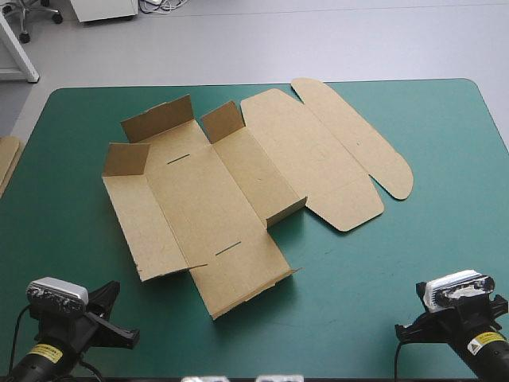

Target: Fold the box

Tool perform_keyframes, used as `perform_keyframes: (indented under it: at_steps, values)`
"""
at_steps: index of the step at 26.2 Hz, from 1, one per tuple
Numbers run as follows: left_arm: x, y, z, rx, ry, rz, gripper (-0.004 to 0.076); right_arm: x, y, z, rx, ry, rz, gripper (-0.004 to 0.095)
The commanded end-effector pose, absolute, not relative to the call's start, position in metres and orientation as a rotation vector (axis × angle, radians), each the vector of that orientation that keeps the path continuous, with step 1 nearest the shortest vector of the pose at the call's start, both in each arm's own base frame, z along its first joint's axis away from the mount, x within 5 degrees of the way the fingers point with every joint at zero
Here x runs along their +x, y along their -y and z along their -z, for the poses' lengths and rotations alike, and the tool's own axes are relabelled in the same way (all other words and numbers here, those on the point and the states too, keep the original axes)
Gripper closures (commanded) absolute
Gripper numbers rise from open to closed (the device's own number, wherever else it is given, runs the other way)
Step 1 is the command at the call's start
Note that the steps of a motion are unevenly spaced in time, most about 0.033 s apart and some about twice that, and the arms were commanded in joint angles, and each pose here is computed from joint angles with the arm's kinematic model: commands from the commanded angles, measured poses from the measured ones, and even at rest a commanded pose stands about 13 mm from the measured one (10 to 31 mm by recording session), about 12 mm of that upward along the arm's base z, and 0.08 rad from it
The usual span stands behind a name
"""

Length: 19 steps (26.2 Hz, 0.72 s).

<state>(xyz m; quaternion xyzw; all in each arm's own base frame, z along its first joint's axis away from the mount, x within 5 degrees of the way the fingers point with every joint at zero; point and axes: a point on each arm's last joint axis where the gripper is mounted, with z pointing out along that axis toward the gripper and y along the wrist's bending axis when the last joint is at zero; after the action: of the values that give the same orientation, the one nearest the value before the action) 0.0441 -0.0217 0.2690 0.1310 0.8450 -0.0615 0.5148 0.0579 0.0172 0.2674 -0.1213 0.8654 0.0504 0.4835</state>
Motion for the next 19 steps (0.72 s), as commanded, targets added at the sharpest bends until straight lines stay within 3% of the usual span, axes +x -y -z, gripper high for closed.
perform_keyframes:
  at_steps: [1,14,17,19]
  values:
    - [0.048,0.022,-0.285,0.277,-1.951,0.165,0.0734,0.063,-0.017,-0.280,-0.274,-2.039,-0.113,0.0928]
    - [0.047,0.023,-0.285,0.284,-1.965,0.170,0.0731,0.064,-0.016,-0.281,-0.277,-2.019,-0.103,0.0926]
    - [0.046,0.022,-0.292,0.293,-1.966,0.154,0.0685,0.065,-0.016,-0.287,-0.273,-1.996,-0.099,0.0926]
    - [0.048,0.020,-0.300,0.291,-1.959,0.123,0.0603,0.068,-0.016,-0.294,-0.282,-1.991,-0.080,0.0926]
